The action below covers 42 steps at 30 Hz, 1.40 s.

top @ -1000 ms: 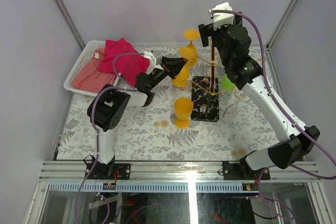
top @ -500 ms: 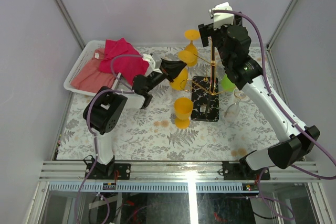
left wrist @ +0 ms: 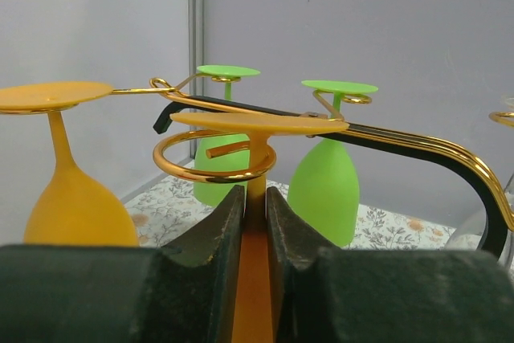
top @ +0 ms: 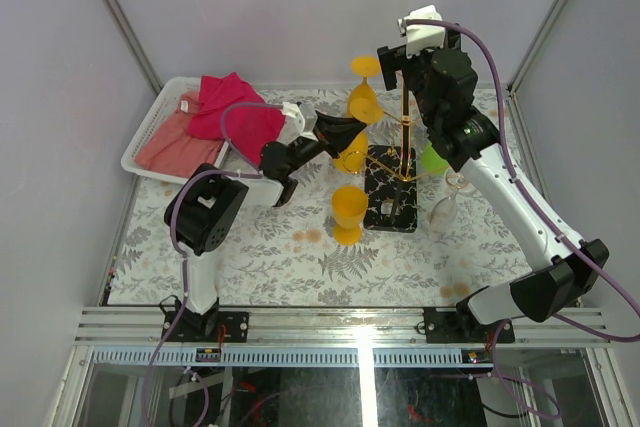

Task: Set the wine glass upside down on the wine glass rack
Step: Turn the wine glass upside down at the wine rack, then pick up the wine glass at the center of the board.

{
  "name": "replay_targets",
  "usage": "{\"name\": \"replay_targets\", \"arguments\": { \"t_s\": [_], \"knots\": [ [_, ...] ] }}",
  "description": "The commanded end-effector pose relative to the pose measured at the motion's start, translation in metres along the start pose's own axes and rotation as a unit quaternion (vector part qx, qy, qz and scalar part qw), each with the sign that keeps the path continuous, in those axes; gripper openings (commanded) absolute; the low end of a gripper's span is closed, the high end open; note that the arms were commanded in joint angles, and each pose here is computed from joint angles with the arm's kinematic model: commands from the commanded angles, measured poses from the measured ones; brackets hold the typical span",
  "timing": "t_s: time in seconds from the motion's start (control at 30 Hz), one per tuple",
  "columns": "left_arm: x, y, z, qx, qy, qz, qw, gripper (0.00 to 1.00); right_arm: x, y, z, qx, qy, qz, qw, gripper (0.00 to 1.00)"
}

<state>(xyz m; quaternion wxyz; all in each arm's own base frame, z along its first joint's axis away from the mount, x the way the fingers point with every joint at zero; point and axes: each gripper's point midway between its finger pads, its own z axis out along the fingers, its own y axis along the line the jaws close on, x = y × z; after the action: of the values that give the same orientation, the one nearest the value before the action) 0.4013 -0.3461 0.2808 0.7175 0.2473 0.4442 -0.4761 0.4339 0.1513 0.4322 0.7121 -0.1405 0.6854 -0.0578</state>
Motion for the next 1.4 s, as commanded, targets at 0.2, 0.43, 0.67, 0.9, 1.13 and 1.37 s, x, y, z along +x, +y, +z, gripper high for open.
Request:
{"name": "replay_targets", "arguments": {
  "t_s": [0.2, 0.43, 0.67, 0.9, 1.13, 1.37],
  "knots": [
    [-0.017, -0.006, 0.000, 0.003, -0.031, 0.018, 0.999, 0.36, -0.020, -0.008, -0.003, 0.008, -0.032, 0.023, 0.999, 0.99],
    [-0.017, -0.009, -0.014, -0.013, -0.020, 0.024, 0.999, 0.37, -0.019, -0.005, -0.005, 0.000, -0.034, 0.030, 0.999, 0.99],
    [-0.020, -0.009, -0.045, -0.060, -0.003, 0.032, 0.998, 0.38, -0.029, 0.013, -0.014, -0.061, -0.058, 0.032, 0.996, 0.99],
    [-0.038, 0.018, -0.075, -0.153, 0.024, 0.018, 0.988, 0.41, -0.025, 0.025, -0.017, -0.090, -0.043, 0.069, 0.993, 0.99],
    [-0.074, 0.075, -0.104, -0.275, 0.118, 0.036, 0.953, 0.46, -0.015, 0.061, -0.035, -0.198, 0.051, 0.075, 0.976, 1.00],
    [-0.114, 0.107, -0.125, -0.351, 0.165, 0.063, 0.919, 0.50, -0.018, 0.110, -0.064, -0.259, 0.103, -0.046, 0.959, 0.99]
  ]
}}
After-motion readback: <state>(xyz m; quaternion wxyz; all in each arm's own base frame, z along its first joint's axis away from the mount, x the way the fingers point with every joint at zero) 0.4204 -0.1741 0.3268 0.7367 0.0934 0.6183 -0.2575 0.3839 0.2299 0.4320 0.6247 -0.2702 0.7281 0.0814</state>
